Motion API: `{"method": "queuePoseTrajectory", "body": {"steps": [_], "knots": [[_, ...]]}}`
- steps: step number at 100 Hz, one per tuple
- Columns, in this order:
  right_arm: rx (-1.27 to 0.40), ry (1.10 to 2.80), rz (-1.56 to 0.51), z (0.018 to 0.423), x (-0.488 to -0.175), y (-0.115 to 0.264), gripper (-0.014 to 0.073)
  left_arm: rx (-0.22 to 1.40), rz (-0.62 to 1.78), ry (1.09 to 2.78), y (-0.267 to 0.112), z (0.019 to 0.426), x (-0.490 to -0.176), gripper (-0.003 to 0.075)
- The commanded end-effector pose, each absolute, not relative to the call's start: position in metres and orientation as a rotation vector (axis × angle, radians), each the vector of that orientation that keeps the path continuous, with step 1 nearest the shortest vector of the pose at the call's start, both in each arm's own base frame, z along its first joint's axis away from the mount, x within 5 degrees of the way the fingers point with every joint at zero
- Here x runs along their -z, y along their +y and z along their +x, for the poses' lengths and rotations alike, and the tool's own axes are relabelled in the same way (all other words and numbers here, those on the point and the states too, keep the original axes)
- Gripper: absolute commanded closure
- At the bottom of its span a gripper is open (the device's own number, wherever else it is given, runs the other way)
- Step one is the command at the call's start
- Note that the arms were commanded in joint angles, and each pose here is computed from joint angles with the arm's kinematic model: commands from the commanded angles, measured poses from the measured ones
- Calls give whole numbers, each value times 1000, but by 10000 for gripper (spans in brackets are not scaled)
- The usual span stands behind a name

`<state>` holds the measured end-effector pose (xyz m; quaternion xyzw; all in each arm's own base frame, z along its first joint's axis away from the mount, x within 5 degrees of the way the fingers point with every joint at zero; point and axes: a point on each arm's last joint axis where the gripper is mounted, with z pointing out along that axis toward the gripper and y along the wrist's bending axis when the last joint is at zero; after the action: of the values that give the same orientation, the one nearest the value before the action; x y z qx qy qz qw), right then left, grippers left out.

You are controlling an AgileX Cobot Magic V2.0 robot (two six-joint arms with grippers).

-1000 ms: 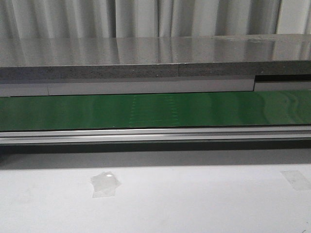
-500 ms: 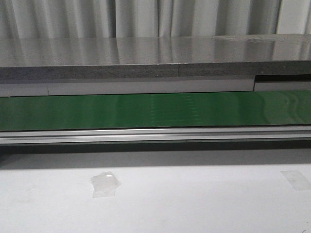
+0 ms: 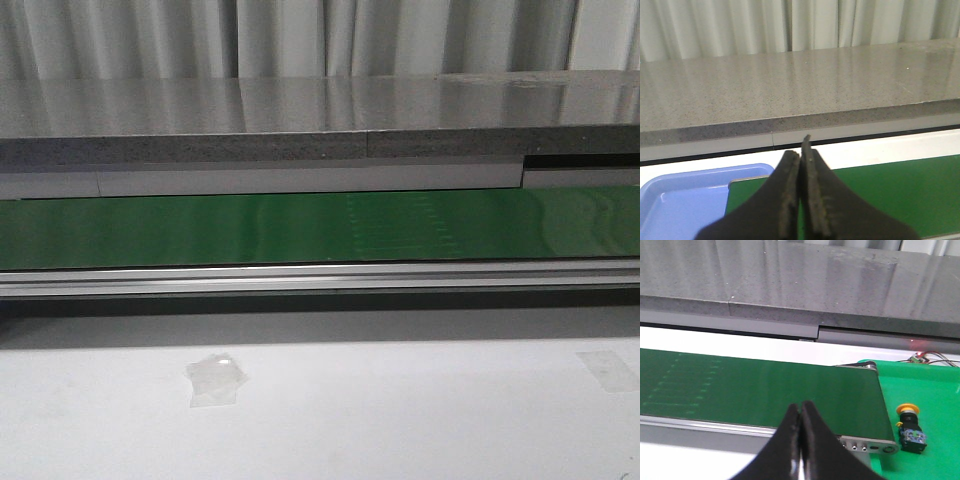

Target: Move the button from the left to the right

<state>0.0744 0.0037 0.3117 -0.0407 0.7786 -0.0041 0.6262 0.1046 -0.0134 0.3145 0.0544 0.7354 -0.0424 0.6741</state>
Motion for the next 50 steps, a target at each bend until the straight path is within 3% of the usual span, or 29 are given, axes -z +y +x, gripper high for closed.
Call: {"method": "queuePoseTrajectory", "body": {"steps": [1, 50], "knots": [[15, 1686, -106, 75, -319, 4, 663, 89, 86, 1562, -11, 104, -330, 740], [-46, 1479, -83, 56, -252, 5, 663, 89, 86, 1562, -11, 104, -330, 740]]}}
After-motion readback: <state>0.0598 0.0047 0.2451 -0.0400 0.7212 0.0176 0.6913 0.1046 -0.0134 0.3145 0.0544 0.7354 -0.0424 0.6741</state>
